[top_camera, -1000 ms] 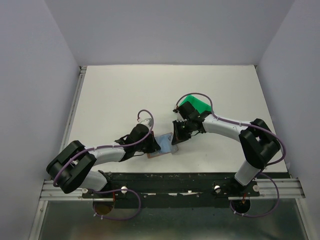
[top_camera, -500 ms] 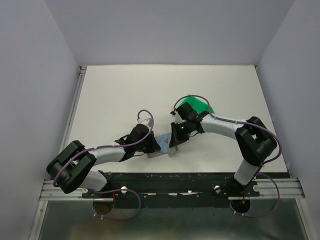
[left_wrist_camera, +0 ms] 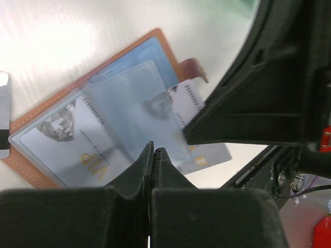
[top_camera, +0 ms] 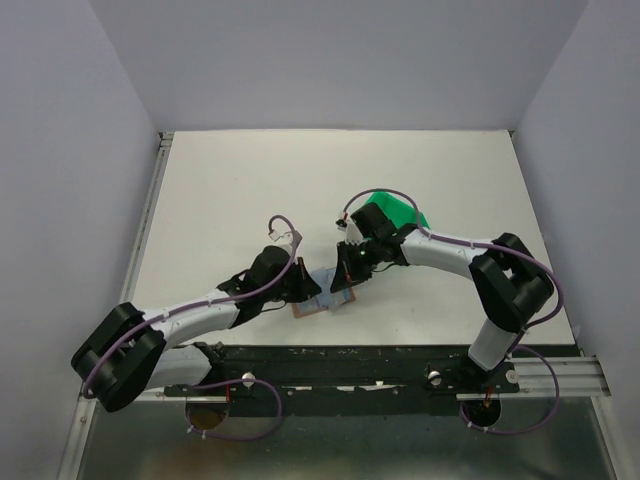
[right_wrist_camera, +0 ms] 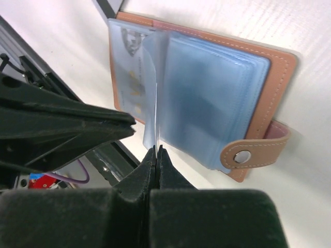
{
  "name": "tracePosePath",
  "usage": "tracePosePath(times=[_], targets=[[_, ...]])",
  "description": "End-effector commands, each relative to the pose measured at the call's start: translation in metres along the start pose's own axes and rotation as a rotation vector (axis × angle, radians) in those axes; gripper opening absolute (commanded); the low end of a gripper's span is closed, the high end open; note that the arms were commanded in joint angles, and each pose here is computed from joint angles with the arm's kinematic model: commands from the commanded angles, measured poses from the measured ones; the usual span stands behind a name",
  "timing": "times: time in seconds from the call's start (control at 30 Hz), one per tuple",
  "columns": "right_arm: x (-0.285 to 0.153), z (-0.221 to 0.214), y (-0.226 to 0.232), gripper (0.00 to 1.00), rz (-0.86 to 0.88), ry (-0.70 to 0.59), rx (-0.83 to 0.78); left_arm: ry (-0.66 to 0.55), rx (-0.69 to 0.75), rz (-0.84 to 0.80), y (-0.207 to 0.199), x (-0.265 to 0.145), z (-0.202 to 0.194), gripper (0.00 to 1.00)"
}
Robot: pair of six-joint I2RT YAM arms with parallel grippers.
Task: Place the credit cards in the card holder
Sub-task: Insert the credit card into the card holder.
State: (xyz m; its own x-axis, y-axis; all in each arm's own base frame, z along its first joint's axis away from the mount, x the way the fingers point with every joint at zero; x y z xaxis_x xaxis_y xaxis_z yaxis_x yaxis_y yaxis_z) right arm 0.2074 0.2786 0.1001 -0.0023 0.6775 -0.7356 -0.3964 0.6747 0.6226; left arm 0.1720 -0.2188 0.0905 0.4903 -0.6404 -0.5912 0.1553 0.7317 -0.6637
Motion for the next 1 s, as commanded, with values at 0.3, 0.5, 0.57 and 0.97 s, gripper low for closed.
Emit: tracePosePath(times=[0.3,0.5,0.57,0.97], targets=[[0.004,0.003,0.018,0.00,0.197,0.001,-0.006,-0.126,0.023,-0.012,-0.010,-0.034,0.015,0.00],[0.012,0.001,0.024,0.00,0.247,0.026,0.001,-0.204,0.015,0.018,-0.006,-0.056,0.020,0.00],[0.016,0.000,0.024,0.01,0.245,0.033,0.001,-0.213,0.018,0.030,-0.004,-0.059,0.020,0.00],[0.012,0.003,0.009,0.00,0.081,-0.032,0.009,-0.154,-0.040,0.174,0.024,-0.046,0.004,0.00]])
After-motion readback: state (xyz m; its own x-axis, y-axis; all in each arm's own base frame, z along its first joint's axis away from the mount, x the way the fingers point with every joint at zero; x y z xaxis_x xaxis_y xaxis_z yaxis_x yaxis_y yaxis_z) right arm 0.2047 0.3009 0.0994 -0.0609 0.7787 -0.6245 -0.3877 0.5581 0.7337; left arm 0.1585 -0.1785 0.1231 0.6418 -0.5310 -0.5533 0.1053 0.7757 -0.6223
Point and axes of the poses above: each gripper's point midway between its finger pads, its own x axis out along the fingers, its own y axis along the line the jaws close on, z = x × y, the point moved 6 cm from there along -x, back along the fingers, and after that the axes turned 5 degrees about -x, right-handed, at the moved point
